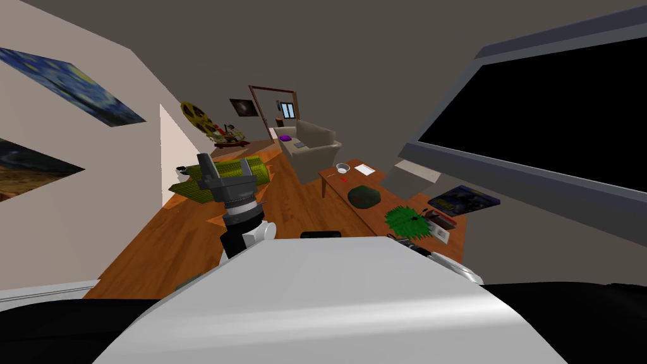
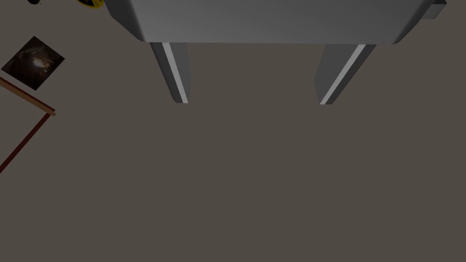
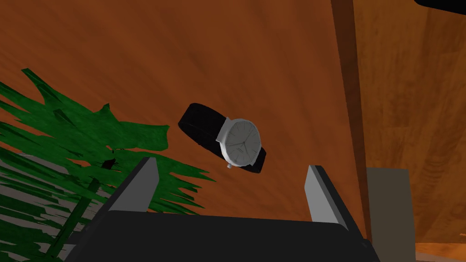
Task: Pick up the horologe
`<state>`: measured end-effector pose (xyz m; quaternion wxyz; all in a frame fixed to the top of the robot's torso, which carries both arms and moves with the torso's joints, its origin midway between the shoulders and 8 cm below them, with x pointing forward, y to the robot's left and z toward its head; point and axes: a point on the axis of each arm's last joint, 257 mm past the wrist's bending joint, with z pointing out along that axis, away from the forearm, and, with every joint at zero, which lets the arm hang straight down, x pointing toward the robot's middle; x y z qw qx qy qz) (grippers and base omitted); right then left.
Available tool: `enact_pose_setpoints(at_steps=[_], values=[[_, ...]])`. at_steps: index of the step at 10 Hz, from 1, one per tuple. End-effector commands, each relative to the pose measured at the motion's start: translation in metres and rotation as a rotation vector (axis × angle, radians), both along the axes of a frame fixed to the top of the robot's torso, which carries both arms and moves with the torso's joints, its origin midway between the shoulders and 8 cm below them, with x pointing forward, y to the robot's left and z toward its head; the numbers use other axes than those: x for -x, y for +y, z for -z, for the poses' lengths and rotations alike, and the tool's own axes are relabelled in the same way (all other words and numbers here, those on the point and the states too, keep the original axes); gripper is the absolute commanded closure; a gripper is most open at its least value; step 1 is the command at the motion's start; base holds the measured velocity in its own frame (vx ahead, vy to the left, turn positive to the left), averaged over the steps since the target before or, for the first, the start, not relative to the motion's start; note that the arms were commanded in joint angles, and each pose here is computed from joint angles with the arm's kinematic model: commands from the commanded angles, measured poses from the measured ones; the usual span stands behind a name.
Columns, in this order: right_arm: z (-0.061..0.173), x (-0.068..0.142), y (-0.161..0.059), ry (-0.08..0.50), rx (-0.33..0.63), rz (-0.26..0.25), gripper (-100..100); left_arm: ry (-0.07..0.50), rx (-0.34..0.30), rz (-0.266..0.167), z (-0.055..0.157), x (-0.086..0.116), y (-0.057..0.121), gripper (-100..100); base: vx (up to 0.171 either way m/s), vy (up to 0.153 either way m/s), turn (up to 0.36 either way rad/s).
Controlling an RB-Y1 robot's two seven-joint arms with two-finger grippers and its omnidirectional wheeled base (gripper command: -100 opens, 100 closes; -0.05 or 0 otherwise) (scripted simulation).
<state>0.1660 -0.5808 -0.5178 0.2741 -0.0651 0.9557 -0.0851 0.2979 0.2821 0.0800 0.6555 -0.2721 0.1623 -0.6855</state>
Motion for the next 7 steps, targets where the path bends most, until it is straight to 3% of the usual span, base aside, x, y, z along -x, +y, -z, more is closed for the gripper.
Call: enact_pose_setpoints(at_steps=[1, 2, 4, 5, 7], values=[[0.002, -0.006, 0.005, -0.007, 0.017, 0.006, -100, 0.0, 0.0, 0.0, 0.0, 0.0, 0.0, 0, -0.038, -0.104, 0.074], [0.009, -0.009, 0.028, -0.018, -0.002, 0.0, -100, 0.0, 0.0, 0.0, 0.0, 0.0, 0.0, 0, -0.06, -0.123, 0.113], [0.008, -0.012, 0.023, -0.017, 0.023, 0.015, -100, 0.0, 0.0, 0.0, 0.0, 0.0, 0.0, 0, -0.036, -0.076, 0.03], [0.015, -0.014, 0.046, -0.025, 0.002, 0.011, -100, 0.0, 0.0, 0.0, 0.0, 0.0, 0.0, 0, -0.023, -0.082, 0.073], [0.013, -0.017, 0.042, -0.024, 0.028, 0.027, -100, 0.0, 0.0, 0.0, 0.0, 0.0, 0.0, 0, -0.025, -0.07, 0.038]])
